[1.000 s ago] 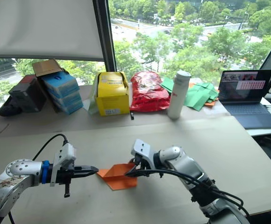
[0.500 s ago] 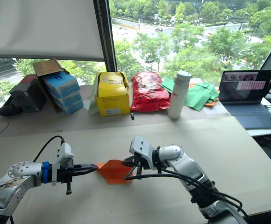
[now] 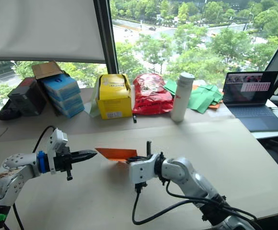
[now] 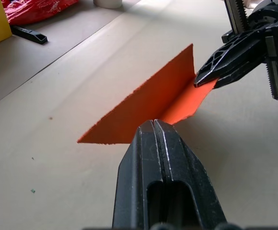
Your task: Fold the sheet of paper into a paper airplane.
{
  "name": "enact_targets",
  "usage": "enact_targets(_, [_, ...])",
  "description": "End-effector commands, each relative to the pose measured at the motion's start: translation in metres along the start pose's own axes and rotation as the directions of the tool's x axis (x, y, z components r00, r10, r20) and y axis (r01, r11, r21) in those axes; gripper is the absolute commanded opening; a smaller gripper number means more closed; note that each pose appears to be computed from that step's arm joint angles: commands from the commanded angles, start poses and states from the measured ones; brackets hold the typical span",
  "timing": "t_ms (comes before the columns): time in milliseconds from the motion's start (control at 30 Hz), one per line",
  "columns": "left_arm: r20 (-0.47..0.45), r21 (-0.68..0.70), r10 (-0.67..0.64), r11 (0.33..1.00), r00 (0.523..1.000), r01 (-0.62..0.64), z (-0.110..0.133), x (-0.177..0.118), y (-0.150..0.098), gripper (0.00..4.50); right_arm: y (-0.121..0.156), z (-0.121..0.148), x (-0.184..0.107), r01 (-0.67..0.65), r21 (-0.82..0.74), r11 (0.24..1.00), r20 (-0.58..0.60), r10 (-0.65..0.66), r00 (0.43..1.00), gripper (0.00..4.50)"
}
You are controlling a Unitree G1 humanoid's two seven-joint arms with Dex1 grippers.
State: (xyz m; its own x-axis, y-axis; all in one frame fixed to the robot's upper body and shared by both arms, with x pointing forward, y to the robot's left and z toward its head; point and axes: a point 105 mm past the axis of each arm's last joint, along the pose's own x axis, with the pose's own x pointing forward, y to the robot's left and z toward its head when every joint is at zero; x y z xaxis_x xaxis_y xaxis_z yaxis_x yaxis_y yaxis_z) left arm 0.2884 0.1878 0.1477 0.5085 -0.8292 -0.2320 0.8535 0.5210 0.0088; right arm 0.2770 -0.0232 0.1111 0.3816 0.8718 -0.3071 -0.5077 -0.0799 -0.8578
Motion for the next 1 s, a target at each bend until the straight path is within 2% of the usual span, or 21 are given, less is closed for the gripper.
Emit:
enact_targets(33, [0.020, 0.023, -0.019, 1.000, 1.000, 0.018, 0.011, 0.002, -0.003, 0.00, 0.006, 0.024, -0.001, -0.045, -0.071, 0.996, 0.104, 0.052, 0.993, 0.04])
enact_targets(267, [0.010, 0.024, -0.031, 0.999, 0.999, 0.030, 0.013, 0.006, -0.005, 0.00, 0.019, 0.021, -0.004, -0.167, -0.083, 0.982, 0.106, 0.176, 0.979, 0.04])
enact_targets(400, [0.004, 0.027, -0.038, 0.999, 0.999, 0.038, 0.014, 0.008, -0.008, 0.00, 0.021, 0.018, -0.001, -0.201, -0.025, 0.979, 0.098, 0.203, 0.974, 1.19])
enact_targets(533, [-0.006, 0.027, -0.055, 0.998, 0.998, 0.055, 0.013, 0.013, -0.013, 0.00, 0.014, 0.018, -0.003, -0.182, 0.041, 0.982, 0.092, 0.177, 0.980, 2.58])
enact_targets(767, [-0.024, 0.034, -0.071, 0.997, 0.997, 0.072, 0.009, 0.017, -0.017, 0.00, -0.016, 0.038, -0.022, -0.175, 0.264, 0.949, 0.202, 0.123, 0.972, 2.58])
enact_targets(833, [-0.024, 0.035, -0.078, 0.996, 0.997, 0.079, 0.009, 0.019, -0.018, 0.00, -0.027, 0.046, -0.023, -0.177, 0.388, 0.905, 0.255, 0.079, 0.964, 2.58])
enact_targets(900, [-0.023, 0.036, -0.081, 0.996, 0.996, 0.082, 0.009, 0.020, -0.018, 0.00, -0.028, 0.047, -0.022, -0.186, 0.451, 0.873, 0.260, 0.070, 0.963, 2.58])
enact_targets(933, [-0.023, 0.036, -0.081, 0.996, 0.996, 0.082, 0.009, 0.020, -0.019, 0.00, -0.024, 0.042, -0.020, -0.191, 0.463, 0.866, 0.235, 0.088, 0.968, 2.08])
enact_targets(1000, [-0.021, 0.037, -0.082, 0.996, 0.996, 0.083, 0.010, 0.020, -0.019, 0.00, -0.014, 0.035, -0.016, -0.203, 0.473, 0.857, 0.203, 0.118, 0.972, 1.47])
